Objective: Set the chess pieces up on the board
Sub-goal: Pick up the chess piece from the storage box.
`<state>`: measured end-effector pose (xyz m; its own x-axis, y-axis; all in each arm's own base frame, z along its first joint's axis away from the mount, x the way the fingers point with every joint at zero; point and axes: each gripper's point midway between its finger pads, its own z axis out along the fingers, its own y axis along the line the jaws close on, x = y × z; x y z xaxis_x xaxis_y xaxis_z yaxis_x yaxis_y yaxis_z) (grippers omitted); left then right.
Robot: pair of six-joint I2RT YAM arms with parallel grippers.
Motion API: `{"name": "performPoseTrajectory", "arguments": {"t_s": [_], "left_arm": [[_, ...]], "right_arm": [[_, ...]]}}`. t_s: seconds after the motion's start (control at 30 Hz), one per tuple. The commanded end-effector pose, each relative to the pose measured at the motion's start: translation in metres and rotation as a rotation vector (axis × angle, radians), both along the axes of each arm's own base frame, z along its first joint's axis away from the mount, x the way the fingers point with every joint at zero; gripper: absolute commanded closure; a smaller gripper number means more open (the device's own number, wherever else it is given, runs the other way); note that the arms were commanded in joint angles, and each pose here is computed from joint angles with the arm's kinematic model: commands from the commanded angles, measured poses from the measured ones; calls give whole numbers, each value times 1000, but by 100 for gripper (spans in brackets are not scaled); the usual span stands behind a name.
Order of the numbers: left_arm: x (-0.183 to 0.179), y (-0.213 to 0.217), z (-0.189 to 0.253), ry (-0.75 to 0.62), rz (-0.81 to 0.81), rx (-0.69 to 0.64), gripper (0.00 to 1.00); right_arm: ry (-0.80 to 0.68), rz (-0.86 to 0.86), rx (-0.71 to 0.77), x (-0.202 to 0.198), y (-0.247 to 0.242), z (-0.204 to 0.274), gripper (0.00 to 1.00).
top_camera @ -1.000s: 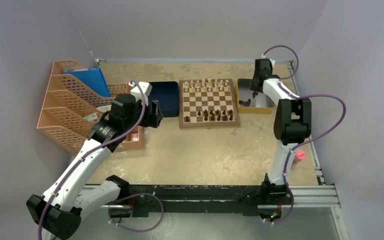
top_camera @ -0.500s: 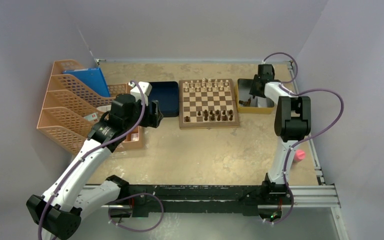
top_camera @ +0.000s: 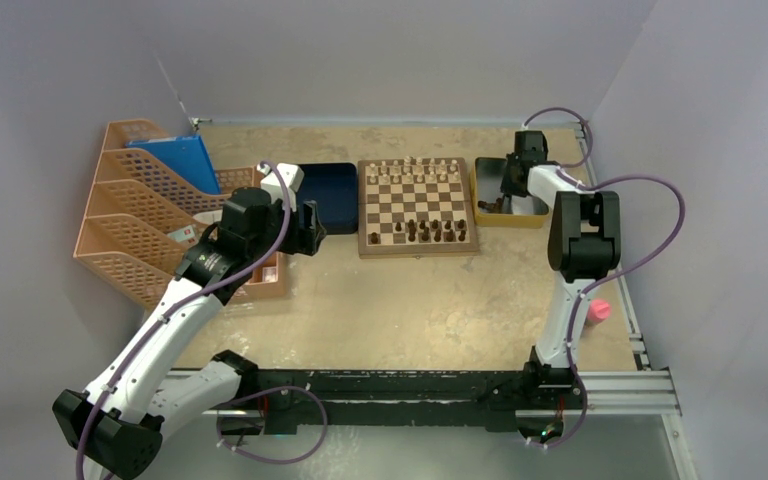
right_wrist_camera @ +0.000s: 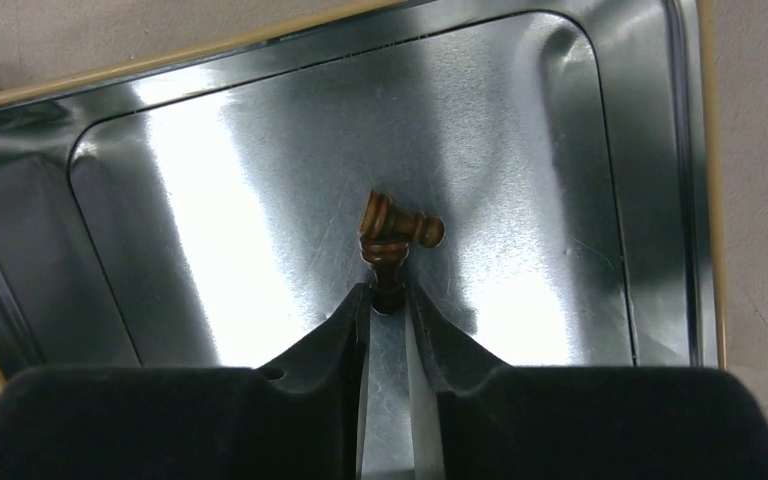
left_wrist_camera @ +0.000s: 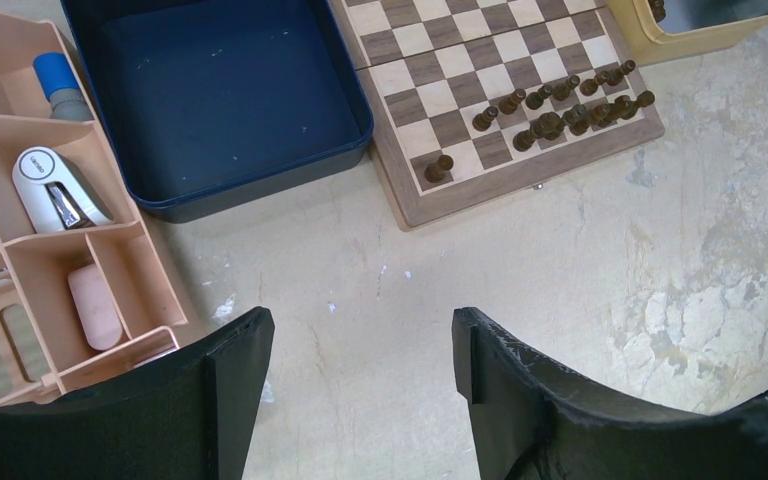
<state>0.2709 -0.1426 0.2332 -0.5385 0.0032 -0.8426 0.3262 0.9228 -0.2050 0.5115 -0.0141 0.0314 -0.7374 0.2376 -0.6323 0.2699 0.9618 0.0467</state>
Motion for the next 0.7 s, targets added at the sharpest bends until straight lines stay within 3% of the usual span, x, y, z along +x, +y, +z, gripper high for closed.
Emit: {"name": "performPoseTrajectory", "arguments": {"t_s": [0.0,0.4,0.67], "left_arm": [[4,-4,13,-52,-9,-27,35],[1,-11,22,-56,-34,-73,36],[-4,-38,52,-57,-128,-209,37]], "right_arm": [[-95,-13,-16,17,-2,37,81],[-242,-21,93,9,16,105,87],[-379,127,208,-12,72,168,87]]}}
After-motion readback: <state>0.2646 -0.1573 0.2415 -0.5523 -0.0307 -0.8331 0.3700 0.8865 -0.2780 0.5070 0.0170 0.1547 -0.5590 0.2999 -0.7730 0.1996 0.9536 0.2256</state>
